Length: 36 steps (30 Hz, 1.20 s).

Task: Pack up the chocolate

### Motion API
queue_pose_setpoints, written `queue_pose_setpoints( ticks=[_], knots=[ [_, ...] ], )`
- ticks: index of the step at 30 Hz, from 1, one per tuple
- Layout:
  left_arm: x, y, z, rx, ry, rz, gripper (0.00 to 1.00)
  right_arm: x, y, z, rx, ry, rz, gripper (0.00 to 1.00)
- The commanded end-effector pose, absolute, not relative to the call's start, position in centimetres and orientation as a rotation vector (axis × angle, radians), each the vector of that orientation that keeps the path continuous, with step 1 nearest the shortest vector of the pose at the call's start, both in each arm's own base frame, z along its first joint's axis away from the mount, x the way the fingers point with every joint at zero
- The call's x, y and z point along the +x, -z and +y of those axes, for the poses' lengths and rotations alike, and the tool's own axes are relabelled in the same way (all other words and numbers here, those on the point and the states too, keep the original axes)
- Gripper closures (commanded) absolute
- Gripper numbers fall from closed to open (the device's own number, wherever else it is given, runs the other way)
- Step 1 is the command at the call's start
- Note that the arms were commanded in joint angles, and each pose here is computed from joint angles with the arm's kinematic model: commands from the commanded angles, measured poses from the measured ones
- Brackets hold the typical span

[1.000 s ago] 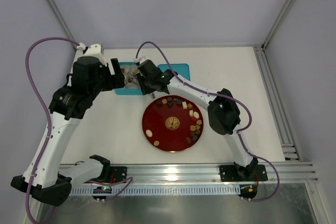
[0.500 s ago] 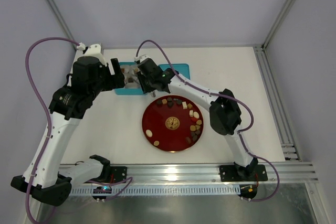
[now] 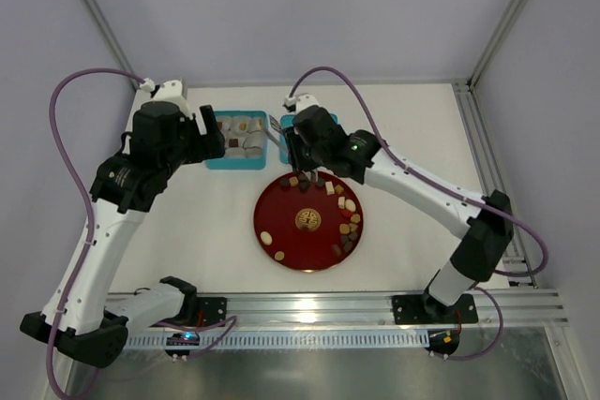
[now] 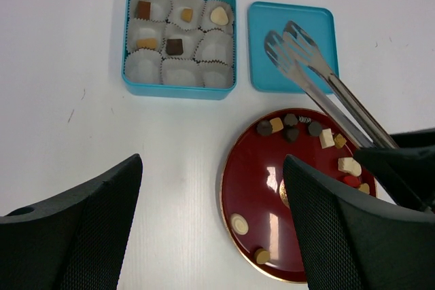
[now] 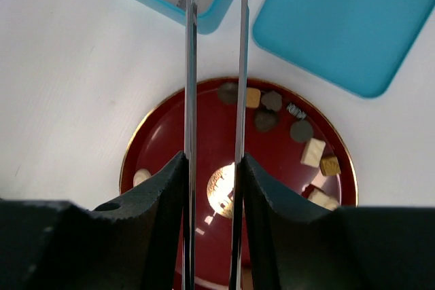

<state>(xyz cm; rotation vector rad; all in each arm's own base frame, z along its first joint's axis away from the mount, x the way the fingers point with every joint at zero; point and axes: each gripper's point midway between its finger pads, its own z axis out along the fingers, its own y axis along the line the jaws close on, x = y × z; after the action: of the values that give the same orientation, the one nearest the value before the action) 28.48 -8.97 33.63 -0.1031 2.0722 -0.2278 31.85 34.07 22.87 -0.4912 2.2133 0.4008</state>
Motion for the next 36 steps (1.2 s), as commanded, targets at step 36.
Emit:
queue_pose_setpoints(
  ticks=[36],
  knots=[
    [29.5, -33.1, -10.0, -0.122, 0.277, 2.069, 0.18, 22.3, -14.6, 25.5, -0.403, -0.392, 2.488, 0.59]
  ],
)
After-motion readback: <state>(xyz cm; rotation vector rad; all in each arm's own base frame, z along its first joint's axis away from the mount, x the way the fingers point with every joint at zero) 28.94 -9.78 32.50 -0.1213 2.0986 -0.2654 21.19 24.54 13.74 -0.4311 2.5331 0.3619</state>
